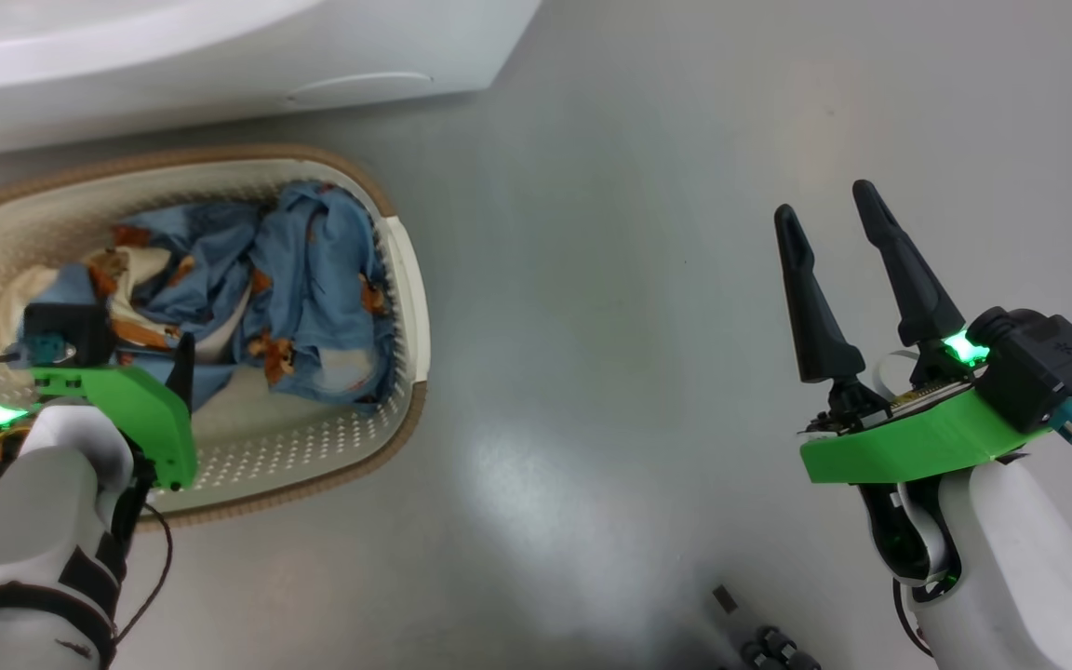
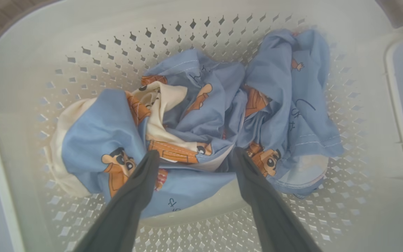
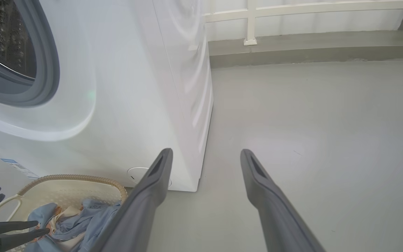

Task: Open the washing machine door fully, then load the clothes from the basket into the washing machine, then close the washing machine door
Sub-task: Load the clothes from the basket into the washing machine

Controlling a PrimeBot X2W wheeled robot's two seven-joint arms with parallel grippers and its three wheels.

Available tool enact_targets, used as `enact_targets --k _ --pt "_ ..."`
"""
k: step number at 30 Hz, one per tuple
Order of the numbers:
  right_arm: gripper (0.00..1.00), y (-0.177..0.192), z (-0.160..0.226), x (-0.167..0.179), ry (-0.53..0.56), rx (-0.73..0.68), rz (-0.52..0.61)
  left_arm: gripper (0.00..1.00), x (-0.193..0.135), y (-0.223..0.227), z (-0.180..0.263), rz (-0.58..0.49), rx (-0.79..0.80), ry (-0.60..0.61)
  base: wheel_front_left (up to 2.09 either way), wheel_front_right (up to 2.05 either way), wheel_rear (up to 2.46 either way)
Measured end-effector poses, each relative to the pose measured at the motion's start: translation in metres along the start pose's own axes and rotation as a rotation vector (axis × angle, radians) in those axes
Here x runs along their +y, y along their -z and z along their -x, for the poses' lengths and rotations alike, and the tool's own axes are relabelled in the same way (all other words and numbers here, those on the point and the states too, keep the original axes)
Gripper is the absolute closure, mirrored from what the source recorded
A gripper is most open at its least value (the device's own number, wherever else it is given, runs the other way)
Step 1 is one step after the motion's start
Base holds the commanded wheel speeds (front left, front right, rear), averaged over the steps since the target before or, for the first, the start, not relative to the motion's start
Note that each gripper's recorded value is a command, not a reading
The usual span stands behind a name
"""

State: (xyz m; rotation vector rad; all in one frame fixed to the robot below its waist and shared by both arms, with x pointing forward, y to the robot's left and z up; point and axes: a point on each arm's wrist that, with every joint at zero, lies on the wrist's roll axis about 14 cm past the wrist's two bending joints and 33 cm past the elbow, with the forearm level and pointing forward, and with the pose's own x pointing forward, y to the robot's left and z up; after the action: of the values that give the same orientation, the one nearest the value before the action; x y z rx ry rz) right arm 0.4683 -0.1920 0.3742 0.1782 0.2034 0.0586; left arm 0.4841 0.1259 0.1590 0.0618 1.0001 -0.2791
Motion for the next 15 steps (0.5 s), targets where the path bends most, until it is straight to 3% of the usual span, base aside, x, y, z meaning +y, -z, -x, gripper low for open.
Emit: enact_targets --k 15 --pt "0.0 0.018 -0.007 -0.004 0.009 0.037 0.003 0.0 0.013 0.013 -0.033 -0.027 0.088 -0.027 0.0 0.0 0.0"
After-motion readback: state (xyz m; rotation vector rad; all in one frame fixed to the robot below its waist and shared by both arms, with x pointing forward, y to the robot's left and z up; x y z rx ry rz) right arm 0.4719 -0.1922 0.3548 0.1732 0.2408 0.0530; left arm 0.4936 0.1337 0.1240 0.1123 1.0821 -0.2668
